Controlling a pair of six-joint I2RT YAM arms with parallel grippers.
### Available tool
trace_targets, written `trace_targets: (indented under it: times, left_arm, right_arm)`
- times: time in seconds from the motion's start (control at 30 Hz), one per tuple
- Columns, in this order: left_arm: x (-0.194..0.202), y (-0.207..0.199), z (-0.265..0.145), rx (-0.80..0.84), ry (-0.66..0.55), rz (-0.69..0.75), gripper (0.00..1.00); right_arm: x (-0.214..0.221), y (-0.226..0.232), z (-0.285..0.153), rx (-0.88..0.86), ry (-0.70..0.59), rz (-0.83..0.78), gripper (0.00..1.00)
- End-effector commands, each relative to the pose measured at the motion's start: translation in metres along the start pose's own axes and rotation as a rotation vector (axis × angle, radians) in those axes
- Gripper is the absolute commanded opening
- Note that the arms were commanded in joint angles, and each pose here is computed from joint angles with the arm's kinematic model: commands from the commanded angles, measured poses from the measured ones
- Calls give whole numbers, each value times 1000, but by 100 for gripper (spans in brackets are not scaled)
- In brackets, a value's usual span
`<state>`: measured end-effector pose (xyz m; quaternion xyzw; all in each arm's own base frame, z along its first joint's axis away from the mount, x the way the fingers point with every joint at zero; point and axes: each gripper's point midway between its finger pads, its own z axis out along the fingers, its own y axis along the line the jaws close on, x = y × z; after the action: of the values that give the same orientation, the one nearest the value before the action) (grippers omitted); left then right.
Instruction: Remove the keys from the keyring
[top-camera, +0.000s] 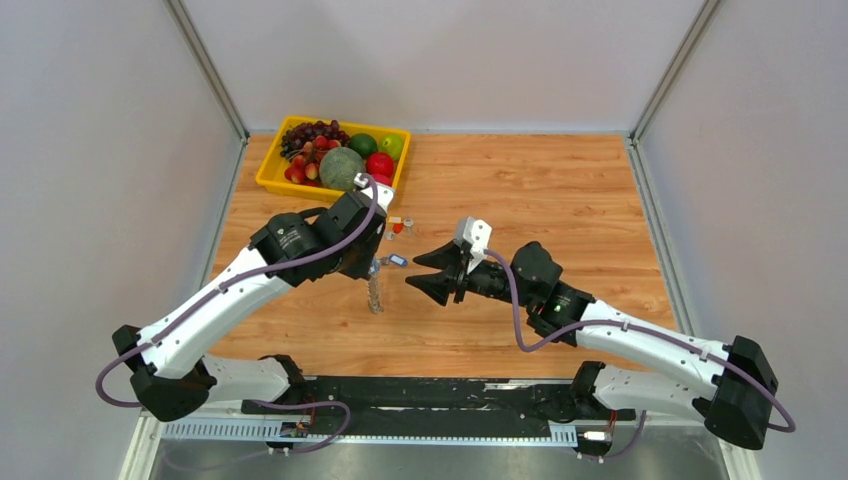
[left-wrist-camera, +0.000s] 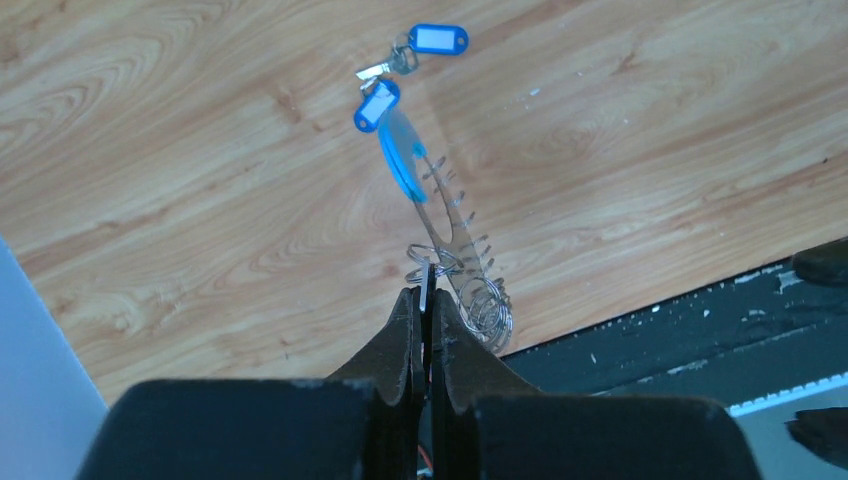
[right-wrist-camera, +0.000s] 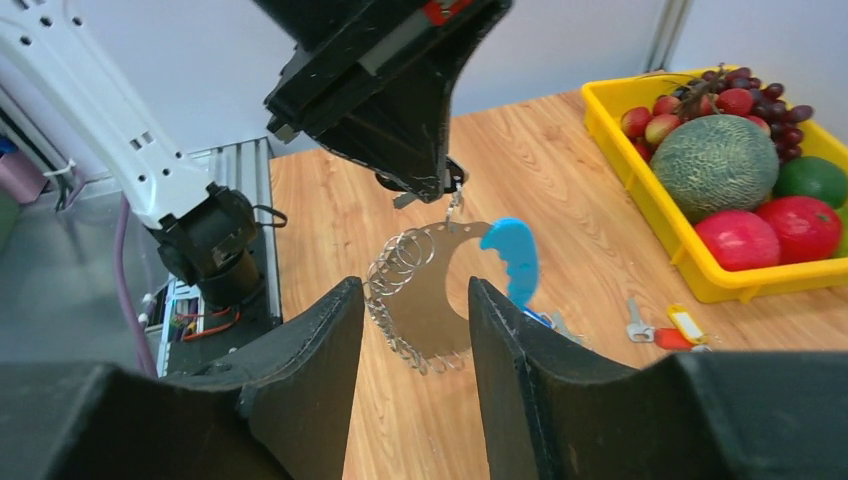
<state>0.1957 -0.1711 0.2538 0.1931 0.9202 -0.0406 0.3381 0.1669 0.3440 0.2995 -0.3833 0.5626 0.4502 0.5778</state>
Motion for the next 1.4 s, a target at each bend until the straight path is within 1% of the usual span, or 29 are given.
trace_targets:
  times: [0.0, 0.23, 0.37, 0.43, 0.57, 0.73, 0.87, 0.9, 1.0, 1.07, 1.27, 1.37]
  left_arm:
    - [3, -10, -14, 75, 40, 8, 0]
    - [-3, -36, -22, 238, 24, 46, 0]
    - [-3, -49, -29, 333, 26, 113, 0]
    - [-1, -50, -29, 352, 30, 160, 0]
    - [2, -48, -28, 349, 50, 198, 0]
    - [5, -58, -33, 410, 77, 224, 0]
    - [3, -60, -37, 436, 66, 244, 0]
    - [3, -61, -38, 441, 63, 249, 0]
    - [2, -64, -42, 471, 54, 259, 0]
    - [2, -65, -45, 485, 50, 266, 0]
    - [4, -66, -51, 523, 26, 319, 0]
    - [3, -67, -55, 548, -9, 355, 0]
  right_arm:
    - [-9, 12, 6, -63, -75, -52, 47]
    - [17, 19, 21, -122, -5, -41, 48]
    - [29, 21, 27, -140, 21, -36, 54]
    - [31, 21, 27, -144, 13, -80, 54]
    - [25, 24, 19, -156, -15, -130, 54]
    - [18, 22, 9, -140, -37, -173, 51]
    - [17, 23, 7, -146, -39, -181, 49]
    - [17, 24, 8, -151, -35, -180, 48]
    - [20, 25, 12, -162, -16, -176, 39]
    - [22, 25, 15, -166, -3, -172, 36]
    - [18, 26, 13, -173, -17, -182, 35]
    - [15, 24, 9, -150, -30, -188, 35]
